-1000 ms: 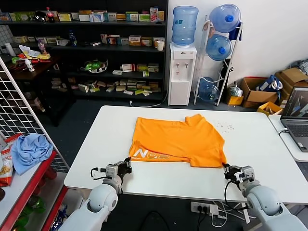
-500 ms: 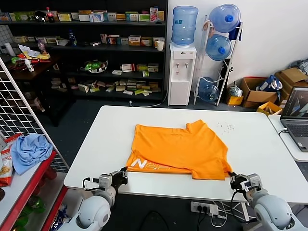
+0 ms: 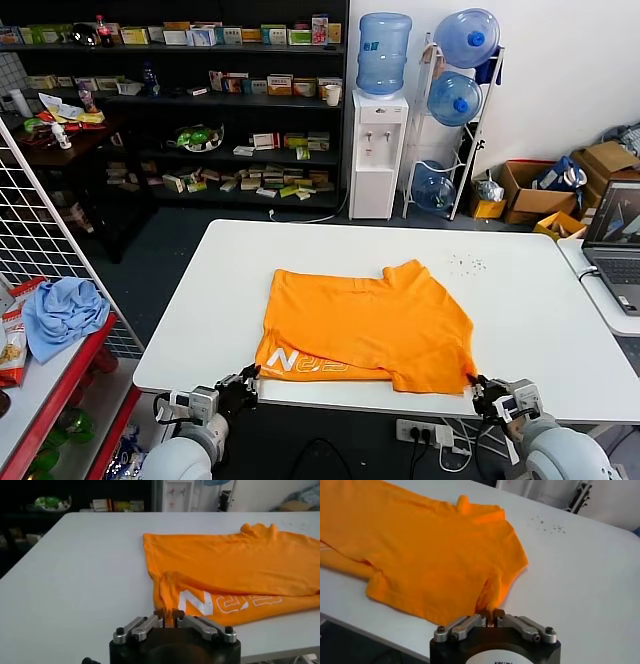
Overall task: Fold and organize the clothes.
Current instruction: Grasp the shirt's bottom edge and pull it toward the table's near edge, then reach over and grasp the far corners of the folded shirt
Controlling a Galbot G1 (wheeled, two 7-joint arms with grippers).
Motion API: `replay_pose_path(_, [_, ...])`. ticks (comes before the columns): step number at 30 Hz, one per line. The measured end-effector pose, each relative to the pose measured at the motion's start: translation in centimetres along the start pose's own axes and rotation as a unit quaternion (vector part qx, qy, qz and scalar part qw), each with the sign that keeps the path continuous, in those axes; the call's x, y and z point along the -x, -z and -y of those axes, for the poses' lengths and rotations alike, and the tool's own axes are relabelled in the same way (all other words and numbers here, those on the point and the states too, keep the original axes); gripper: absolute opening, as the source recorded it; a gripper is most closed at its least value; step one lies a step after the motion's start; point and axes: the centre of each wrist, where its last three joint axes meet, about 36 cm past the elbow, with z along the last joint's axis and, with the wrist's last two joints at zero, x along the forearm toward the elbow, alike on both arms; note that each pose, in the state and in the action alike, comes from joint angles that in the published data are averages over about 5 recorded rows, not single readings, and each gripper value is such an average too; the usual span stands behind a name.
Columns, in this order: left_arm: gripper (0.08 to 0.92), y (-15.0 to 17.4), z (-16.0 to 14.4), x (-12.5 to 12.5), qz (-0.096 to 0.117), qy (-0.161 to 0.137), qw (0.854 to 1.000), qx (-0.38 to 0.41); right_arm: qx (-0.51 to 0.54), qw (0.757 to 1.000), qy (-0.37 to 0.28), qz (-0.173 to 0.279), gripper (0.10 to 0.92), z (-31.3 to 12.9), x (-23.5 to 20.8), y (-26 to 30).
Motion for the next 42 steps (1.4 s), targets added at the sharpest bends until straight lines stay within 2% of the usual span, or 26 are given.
replay_pose_path(6, [0.461,1.2,-0.1,-0.7,0.012,-0.008,1.000,0.008,0.003,1.000,-0.005,0.012,0.496,0.4,-0.5,1.1])
replay_pose_path(10, [0.574,1.8,-0.1,-0.5,0.023,-0.015,1.000,0.012,0.013,0.999,-0.008,0.037,0.609,1.1,0.2,2.0])
replay_pose_path(15, [0.721,2.9,-0.1,1.0,0.047,-0.021,0.999,0.012,0.035,0.996,-0.010,0.077,0.755,2.8,2.5,3.5])
replay_pose_path(18, [0.791,4.0,-0.2,2.8,0.062,-0.022,0.998,0.010,0.050,0.994,-0.006,0.092,0.808,4.0,4.4,4.7])
replay_pose_path(23, [0.821,6.1,-0.4,6.7,0.078,-0.022,0.997,0.005,0.072,0.992,0.006,0.106,0.822,5.9,7.9,6.9])
replay_pose_path(30, [0.823,9.4,-0.4,13.0,0.084,-0.020,0.996,0.000,0.087,0.989,0.015,0.117,0.823,8.5,13.3,9.7])
replay_pose_path(36, [0.823,11.7,-0.1,18.0,0.078,-0.016,0.997,-0.003,0.092,0.990,0.024,0.106,0.823,9.6,17.0,11.5])
replay_pose_path(42, [0.823,12.8,-0.6,21.6,0.063,0.000,0.998,-0.001,0.095,0.990,0.034,0.094,0.823,9.4,19.9,12.6])
